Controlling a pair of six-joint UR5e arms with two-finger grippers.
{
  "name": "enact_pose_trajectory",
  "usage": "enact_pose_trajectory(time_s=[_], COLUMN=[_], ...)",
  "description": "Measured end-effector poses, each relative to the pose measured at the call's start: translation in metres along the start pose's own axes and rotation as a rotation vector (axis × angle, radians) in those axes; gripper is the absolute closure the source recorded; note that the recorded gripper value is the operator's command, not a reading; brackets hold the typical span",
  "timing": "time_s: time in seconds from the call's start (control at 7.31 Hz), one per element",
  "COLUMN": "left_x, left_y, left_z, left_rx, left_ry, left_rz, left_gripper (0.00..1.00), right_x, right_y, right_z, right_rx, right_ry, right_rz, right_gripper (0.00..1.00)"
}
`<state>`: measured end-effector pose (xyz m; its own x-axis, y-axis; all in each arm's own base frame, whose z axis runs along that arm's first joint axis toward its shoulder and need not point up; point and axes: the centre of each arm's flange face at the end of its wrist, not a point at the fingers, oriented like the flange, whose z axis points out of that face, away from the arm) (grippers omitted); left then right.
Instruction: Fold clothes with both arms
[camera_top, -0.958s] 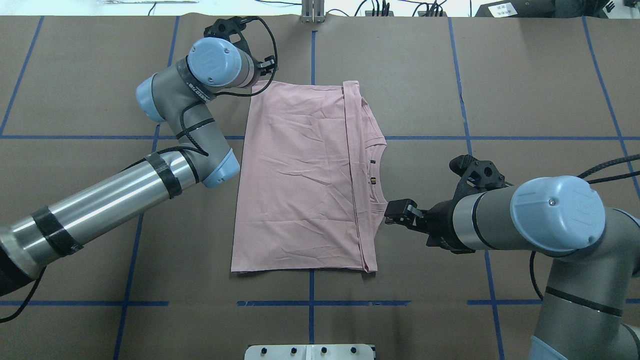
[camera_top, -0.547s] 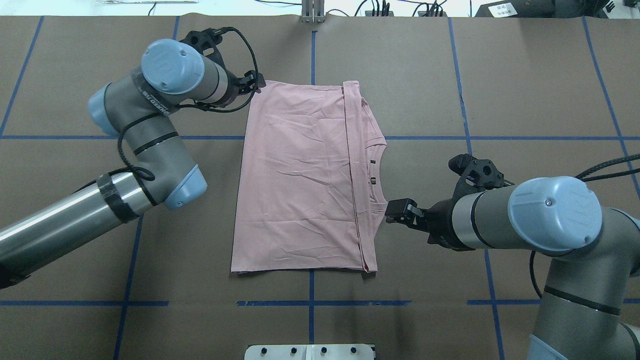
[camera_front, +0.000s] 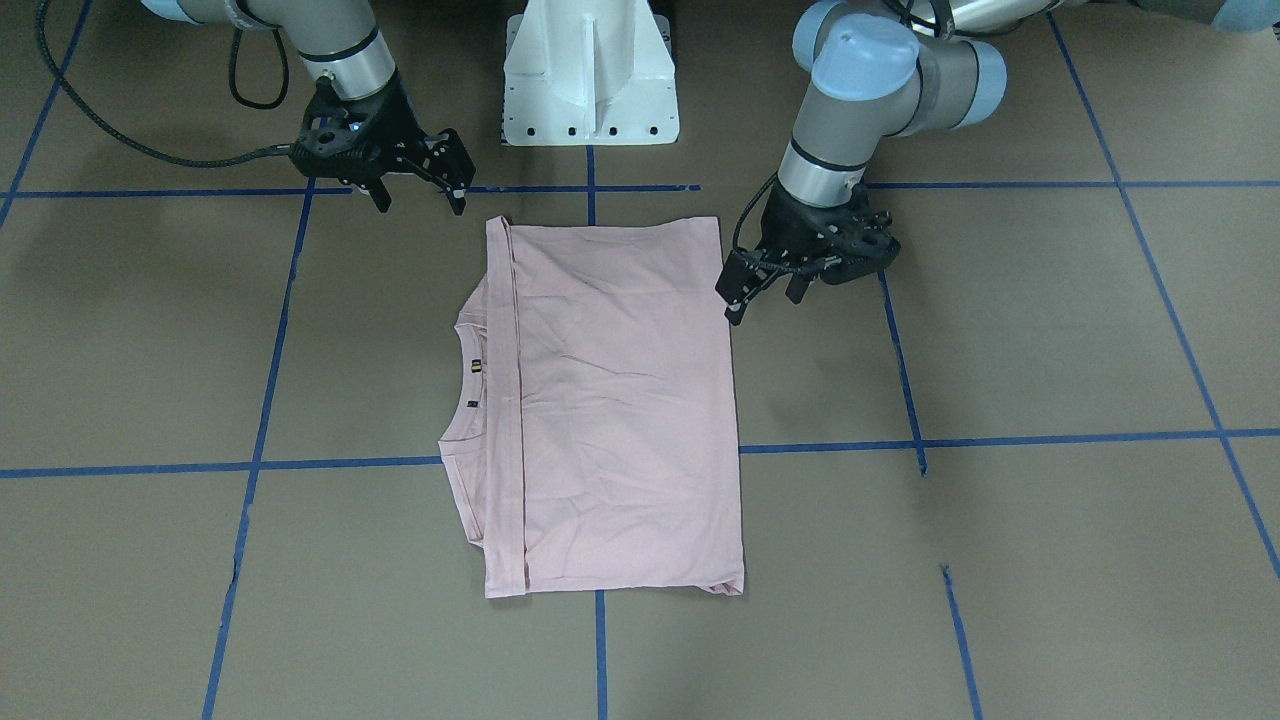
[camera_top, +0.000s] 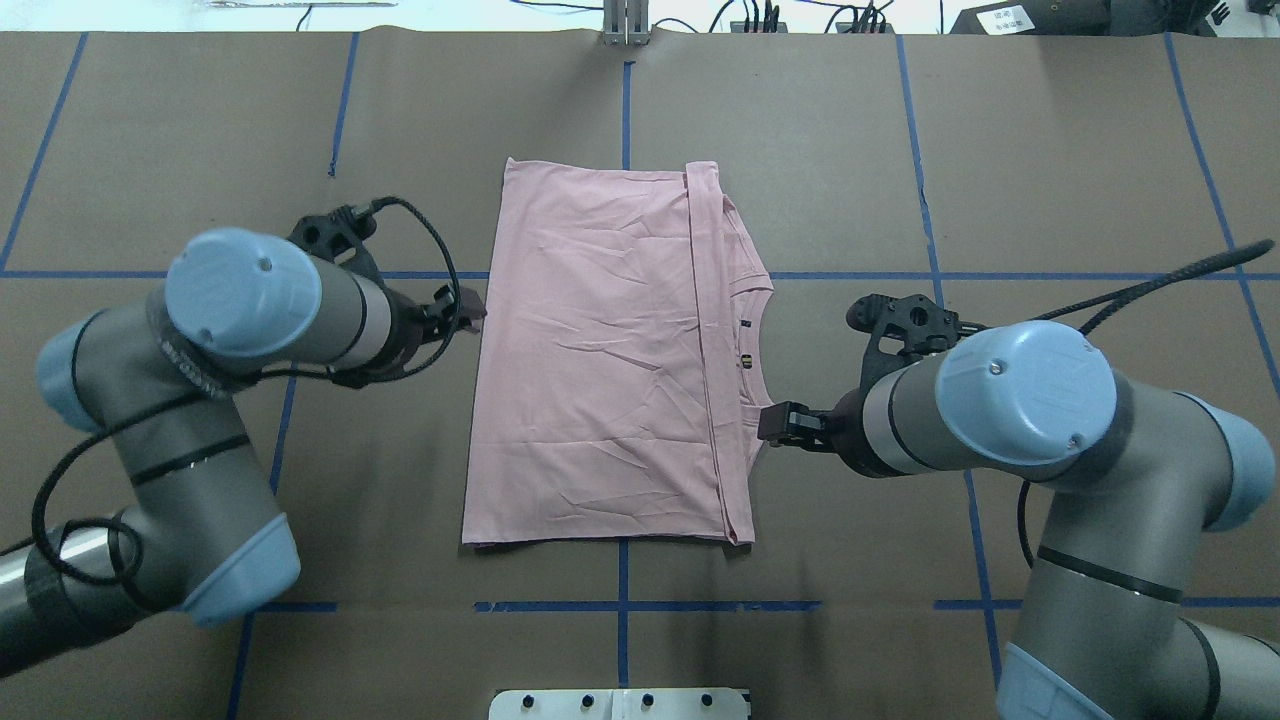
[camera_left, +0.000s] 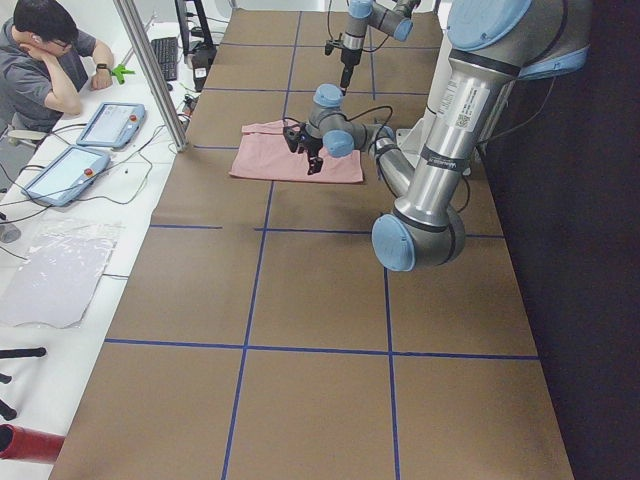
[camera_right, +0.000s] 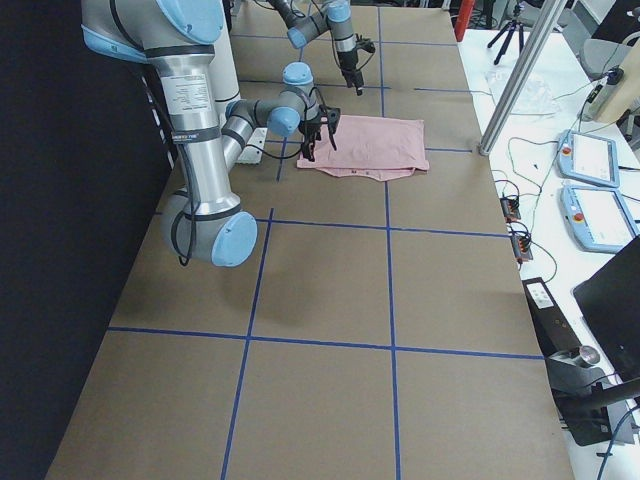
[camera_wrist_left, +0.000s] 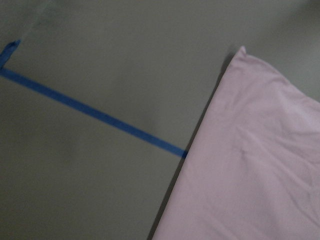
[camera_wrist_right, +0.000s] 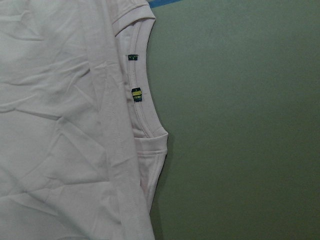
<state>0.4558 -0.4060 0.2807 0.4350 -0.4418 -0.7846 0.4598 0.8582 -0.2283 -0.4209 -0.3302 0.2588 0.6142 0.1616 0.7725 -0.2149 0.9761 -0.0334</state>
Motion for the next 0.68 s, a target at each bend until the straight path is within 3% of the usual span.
enact_pose_trajectory(time_s=[0.41,0.68], left_x=[-0.032,-0.04], left_y=[0.117,0.148], left_z=[0.029,0.038], left_rx=[-0.035,-0.053], left_ry=[-0.118,-0.153], left_rz=[-0.115,-0.139], left_gripper=[0.0,0.01], right_x=[-0.001,0.002], right_y=[-0.026,-0.034], right_z=[-0.001,0.002], right_rx=[-0.024,-0.015], right_ry=[0.052,0.067], right_rz=[-0.046,-0.04], right_gripper=[0.0,0.0])
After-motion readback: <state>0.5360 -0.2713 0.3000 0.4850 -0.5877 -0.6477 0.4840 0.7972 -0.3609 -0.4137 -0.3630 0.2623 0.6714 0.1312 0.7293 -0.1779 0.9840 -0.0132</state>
